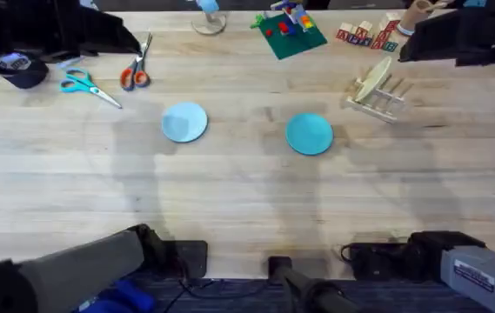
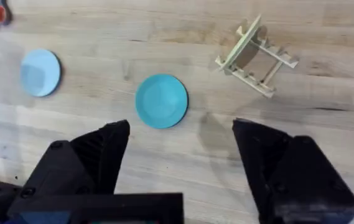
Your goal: Pick up the plates from the table one by one and place each into a slot on the dish rack.
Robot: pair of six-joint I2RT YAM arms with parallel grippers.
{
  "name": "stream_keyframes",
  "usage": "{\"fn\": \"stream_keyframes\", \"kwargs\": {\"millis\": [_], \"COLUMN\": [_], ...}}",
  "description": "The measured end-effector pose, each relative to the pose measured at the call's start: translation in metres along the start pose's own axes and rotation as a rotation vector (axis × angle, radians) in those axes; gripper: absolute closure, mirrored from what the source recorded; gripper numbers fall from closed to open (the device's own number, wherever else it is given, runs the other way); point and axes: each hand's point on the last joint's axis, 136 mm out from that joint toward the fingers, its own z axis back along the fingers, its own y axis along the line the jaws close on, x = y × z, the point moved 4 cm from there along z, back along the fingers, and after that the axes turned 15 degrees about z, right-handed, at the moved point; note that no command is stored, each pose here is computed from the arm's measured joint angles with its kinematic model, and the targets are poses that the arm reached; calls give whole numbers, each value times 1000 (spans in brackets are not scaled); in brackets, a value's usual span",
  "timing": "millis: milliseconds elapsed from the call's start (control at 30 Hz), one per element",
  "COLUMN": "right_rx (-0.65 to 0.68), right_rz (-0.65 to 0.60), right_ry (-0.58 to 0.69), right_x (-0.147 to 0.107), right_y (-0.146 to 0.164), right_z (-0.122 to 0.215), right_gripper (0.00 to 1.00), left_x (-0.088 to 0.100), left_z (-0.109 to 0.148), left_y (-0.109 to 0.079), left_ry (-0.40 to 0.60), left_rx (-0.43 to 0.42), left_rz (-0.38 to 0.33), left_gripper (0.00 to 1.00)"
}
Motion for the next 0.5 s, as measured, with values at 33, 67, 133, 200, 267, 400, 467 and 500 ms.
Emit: {"fn": "stream_keyframes", "kwargs": {"millis": [33,67,133,200,267,400,467,500], "right_rx": [0,0,0,0,0,0,0,0], "right_rz": [0,0,0,0,0,0,0,0], "right_ry": [0,0,0,0,0,0,0,0], "right_x": [0,0,0,0,0,0,0,0], "right_y": [0,0,0,0,0,0,0,0], "right_z": [0,0,0,0,0,0,0,0], "right_gripper": [5,5,5,5,7,6,6,6], "left_x": [-2,-4,-5,-5,-4,-1,0,1], "left_z": [-2,-5,-9,-13,-17,-23,-25,-27], "left_y": [-1,-1,0,2,7,19,28,32], "left_ry": [19,37,58,70,82,95,100,103], "left_rx": [-20,-41,-65,-80,-88,-92,-92,-92], "left_rz": [-3,-6,-14,-22,-29,-28,-15,-7], "left_gripper": [959,959,959,959,959,959,959,959]}}
